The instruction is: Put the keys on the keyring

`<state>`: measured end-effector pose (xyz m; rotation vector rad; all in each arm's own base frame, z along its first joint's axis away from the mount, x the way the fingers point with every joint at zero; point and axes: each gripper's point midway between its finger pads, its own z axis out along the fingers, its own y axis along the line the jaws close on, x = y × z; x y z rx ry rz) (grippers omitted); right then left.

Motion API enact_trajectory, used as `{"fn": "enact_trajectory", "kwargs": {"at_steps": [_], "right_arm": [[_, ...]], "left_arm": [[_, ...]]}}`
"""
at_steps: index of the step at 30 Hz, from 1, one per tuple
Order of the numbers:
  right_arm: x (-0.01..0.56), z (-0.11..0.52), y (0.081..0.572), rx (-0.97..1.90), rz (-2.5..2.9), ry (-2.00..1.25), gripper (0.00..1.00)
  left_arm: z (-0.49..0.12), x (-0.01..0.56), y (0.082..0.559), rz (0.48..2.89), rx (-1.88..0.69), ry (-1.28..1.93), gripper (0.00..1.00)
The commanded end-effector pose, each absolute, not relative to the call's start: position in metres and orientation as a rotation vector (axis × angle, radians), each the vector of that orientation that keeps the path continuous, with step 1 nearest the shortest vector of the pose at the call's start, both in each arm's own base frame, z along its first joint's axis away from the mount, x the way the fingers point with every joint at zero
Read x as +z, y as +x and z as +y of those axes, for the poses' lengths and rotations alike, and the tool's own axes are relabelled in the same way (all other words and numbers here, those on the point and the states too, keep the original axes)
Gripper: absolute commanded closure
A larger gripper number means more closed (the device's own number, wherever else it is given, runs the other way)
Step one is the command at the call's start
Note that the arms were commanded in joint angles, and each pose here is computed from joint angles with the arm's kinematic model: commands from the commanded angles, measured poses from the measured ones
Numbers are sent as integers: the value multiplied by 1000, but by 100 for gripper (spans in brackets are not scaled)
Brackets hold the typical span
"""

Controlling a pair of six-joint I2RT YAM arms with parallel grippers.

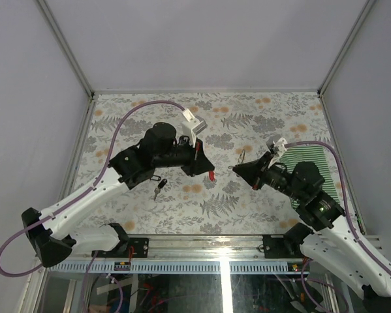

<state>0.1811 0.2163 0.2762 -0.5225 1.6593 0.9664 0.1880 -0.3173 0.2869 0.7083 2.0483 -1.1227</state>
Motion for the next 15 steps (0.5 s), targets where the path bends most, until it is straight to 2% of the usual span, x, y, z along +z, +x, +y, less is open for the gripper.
{"fn": "enact_trajectory", "kwargs": {"at_steps": [1,15], "right_arm": [[319,218,180,970,1430,-543,100],[358,216,165,1012,1211,-569,100]], "left_arm": [[-338,346,163,1824,-1316,789,100],[-363,379,142,1672,-1494,813,100]]}}
